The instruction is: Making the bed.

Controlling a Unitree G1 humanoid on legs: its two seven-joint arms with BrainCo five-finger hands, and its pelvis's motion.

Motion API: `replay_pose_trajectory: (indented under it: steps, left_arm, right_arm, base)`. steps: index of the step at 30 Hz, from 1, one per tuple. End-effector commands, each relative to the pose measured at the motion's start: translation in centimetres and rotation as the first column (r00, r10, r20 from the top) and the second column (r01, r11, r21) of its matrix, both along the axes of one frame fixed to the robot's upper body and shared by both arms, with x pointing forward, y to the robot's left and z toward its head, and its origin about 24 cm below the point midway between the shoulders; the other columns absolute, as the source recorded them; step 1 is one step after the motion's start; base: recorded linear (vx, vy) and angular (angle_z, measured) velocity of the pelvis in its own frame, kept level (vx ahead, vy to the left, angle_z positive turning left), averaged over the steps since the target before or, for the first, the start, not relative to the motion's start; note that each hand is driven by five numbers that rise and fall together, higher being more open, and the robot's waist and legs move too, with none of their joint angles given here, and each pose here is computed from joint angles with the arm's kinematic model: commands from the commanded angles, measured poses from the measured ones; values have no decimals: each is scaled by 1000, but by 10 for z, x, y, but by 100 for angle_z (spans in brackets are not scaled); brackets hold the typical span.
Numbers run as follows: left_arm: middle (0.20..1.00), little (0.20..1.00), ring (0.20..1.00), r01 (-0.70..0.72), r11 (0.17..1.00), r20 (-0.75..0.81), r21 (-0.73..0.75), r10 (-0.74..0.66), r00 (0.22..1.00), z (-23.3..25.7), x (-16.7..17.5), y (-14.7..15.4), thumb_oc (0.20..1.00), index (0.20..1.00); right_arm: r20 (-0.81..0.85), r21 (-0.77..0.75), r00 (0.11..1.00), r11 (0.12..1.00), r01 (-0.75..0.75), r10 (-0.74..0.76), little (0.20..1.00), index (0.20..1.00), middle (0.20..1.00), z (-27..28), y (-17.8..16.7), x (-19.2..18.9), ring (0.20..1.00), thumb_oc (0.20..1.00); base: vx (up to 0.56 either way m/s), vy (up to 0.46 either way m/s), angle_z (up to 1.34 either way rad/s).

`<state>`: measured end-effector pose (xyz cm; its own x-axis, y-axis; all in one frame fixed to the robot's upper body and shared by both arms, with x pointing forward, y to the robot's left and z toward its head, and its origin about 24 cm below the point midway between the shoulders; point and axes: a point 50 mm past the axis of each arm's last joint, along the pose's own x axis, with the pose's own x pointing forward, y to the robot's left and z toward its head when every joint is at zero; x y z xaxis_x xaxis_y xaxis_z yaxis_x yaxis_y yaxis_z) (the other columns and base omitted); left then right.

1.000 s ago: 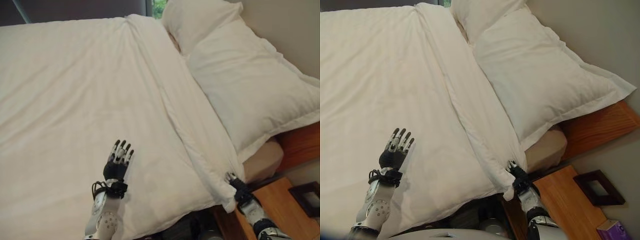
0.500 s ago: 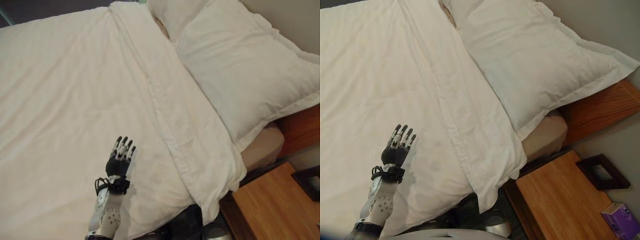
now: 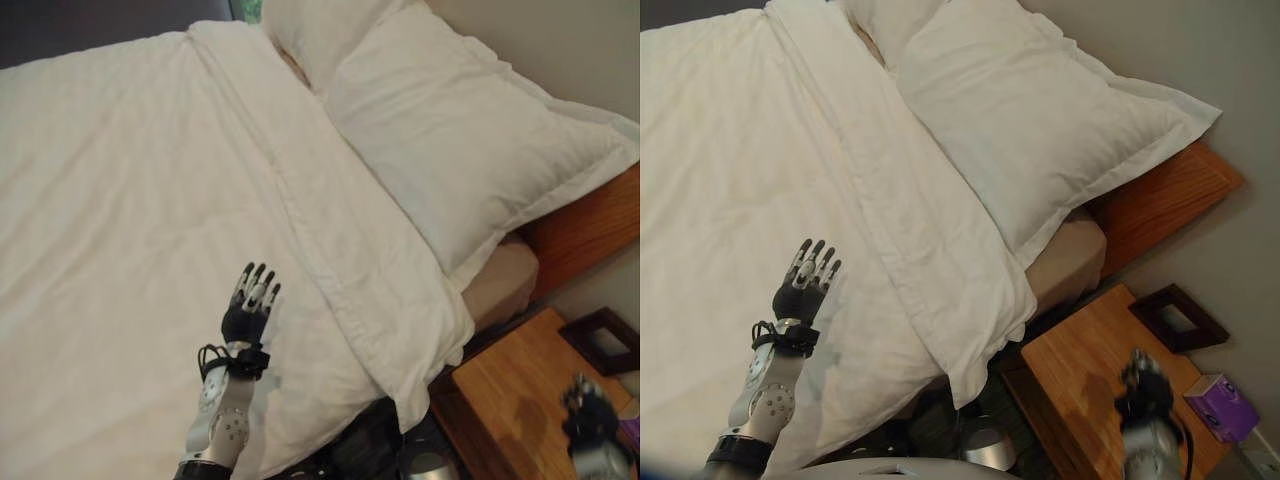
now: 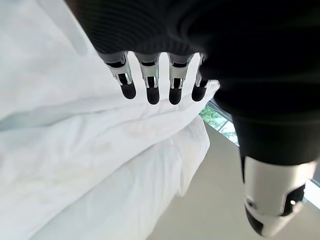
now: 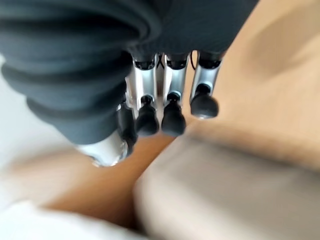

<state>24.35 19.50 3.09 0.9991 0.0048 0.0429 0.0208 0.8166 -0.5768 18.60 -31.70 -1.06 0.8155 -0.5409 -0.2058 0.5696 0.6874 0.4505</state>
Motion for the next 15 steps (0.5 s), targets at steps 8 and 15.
replay_pose_trajectory:
  steps: [8, 15]
  left_arm:
    - [1000, 1000, 1000, 29, 994, 27, 106, -32, 999, 8, 9, -3, 1000, 1000]
    - [1000, 1000, 1000, -101, 991, -60, 88, 106, 993, -11, -14, 27, 1000, 1000]
  right_arm:
    - [307, -264, 944, 964, -38, 122, 200, 200, 200, 85, 23, 32, 200, 200]
    - [317, -246, 901, 943, -224, 297, 200, 200, 200, 83, 56, 43, 200, 200]
  base:
    - [-129, -4, 23]
    - [-97, -132, -9]
